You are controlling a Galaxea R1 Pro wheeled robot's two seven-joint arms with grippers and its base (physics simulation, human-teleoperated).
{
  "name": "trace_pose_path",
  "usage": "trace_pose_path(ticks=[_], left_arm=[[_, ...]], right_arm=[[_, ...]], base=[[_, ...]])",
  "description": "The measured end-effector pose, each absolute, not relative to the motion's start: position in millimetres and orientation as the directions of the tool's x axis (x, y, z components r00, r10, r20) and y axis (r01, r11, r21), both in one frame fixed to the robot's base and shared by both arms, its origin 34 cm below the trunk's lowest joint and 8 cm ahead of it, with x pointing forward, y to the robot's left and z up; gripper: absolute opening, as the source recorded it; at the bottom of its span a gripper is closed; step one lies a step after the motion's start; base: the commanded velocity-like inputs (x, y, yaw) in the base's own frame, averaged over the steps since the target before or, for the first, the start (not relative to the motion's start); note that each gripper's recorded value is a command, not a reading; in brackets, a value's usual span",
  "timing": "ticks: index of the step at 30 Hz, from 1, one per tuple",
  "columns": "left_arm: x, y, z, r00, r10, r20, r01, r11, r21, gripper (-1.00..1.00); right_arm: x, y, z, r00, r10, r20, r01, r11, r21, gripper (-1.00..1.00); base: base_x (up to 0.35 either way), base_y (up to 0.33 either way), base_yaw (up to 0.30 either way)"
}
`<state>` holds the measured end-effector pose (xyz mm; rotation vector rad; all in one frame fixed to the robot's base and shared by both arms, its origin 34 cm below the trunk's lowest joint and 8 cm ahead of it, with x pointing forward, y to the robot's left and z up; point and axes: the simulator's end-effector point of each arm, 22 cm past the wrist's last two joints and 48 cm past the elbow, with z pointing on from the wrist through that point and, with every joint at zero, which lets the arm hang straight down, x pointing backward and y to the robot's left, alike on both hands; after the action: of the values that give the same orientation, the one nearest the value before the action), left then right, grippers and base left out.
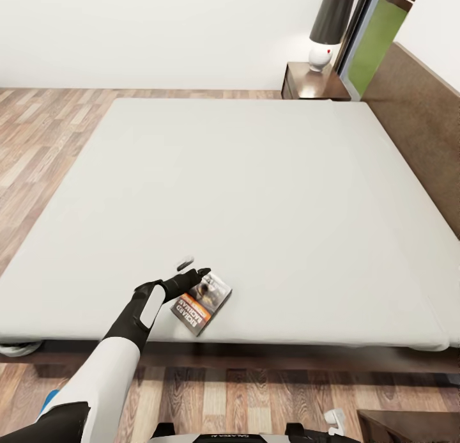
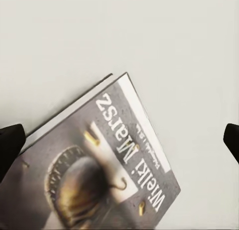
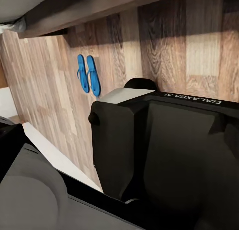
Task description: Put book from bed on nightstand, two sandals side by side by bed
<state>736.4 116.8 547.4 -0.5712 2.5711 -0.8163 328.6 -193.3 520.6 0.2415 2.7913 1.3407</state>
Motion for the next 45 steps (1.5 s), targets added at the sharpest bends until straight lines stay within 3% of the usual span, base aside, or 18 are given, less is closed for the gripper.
trace_pose_path(ticks=[45], left_arm=[[734.5,116.4,546.2,-0.846,-0.483,-0.228,-0.263,0.748,-0.609,1.0]], right_arm=[[328.5,-193.6,520.5,-0.987,0.155,0.035,0.124,0.617,0.777,1.0]], base=[[-0.034,-0.019,0.0]])
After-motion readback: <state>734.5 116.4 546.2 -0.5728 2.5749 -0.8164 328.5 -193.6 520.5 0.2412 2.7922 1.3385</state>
